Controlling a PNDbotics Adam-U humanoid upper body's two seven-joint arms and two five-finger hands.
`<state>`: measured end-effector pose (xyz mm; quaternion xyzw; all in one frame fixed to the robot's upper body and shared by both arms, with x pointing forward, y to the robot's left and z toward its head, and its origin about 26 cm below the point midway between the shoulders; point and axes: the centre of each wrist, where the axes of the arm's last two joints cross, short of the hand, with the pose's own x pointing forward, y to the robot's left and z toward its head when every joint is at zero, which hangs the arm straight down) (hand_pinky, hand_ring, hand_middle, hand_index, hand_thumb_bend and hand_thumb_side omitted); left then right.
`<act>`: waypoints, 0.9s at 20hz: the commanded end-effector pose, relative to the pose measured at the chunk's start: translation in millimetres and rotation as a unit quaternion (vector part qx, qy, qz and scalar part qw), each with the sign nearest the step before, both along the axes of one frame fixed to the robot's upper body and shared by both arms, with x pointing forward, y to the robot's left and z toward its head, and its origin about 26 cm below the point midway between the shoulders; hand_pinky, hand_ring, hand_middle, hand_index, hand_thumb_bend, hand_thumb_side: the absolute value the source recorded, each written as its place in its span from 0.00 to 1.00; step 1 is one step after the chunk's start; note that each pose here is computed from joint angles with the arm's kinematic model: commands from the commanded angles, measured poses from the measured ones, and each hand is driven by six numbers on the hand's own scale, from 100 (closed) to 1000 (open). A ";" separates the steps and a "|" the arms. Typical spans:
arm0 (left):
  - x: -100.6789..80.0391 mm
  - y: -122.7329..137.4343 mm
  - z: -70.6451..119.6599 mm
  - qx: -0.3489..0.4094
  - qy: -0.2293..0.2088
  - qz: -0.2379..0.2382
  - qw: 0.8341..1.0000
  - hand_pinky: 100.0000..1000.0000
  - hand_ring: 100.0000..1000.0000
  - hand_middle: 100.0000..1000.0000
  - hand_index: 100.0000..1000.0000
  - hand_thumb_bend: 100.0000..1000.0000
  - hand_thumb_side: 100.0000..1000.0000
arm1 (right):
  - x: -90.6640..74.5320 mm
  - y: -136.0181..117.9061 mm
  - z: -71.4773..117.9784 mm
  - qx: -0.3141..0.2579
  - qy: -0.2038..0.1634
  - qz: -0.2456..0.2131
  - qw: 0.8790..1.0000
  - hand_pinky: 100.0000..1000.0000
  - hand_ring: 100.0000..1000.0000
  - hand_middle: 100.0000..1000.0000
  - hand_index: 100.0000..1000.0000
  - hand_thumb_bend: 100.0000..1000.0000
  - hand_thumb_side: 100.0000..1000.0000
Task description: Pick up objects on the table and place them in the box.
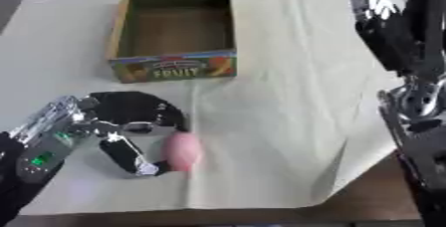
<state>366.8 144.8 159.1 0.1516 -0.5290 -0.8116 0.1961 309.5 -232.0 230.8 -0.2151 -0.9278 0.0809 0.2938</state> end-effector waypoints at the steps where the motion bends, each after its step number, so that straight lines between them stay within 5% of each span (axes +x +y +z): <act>1: 0.0 1.8 3.4 0.005 -0.005 0.002 1.000 0.80 0.83 0.74 0.80 0.18 0.48 | -3.3 -2.0 7.8 -0.002 -0.013 0.002 1.000 0.52 0.81 0.46 0.77 0.39 0.71; 8: -2.8 1.3 9.2 -0.016 -0.014 0.006 1.000 0.78 0.82 0.72 0.73 0.00 0.40 | -3.4 -2.5 7.1 -0.001 -0.012 0.000 1.000 0.52 0.81 0.46 0.77 0.39 0.71; 18: -9.3 1.1 19.9 -0.041 -0.019 0.003 0.999 0.77 0.81 0.72 0.70 0.00 0.33 | -3.4 -2.8 6.6 0.000 -0.011 -0.002 1.000 0.52 0.81 0.46 0.77 0.39 0.71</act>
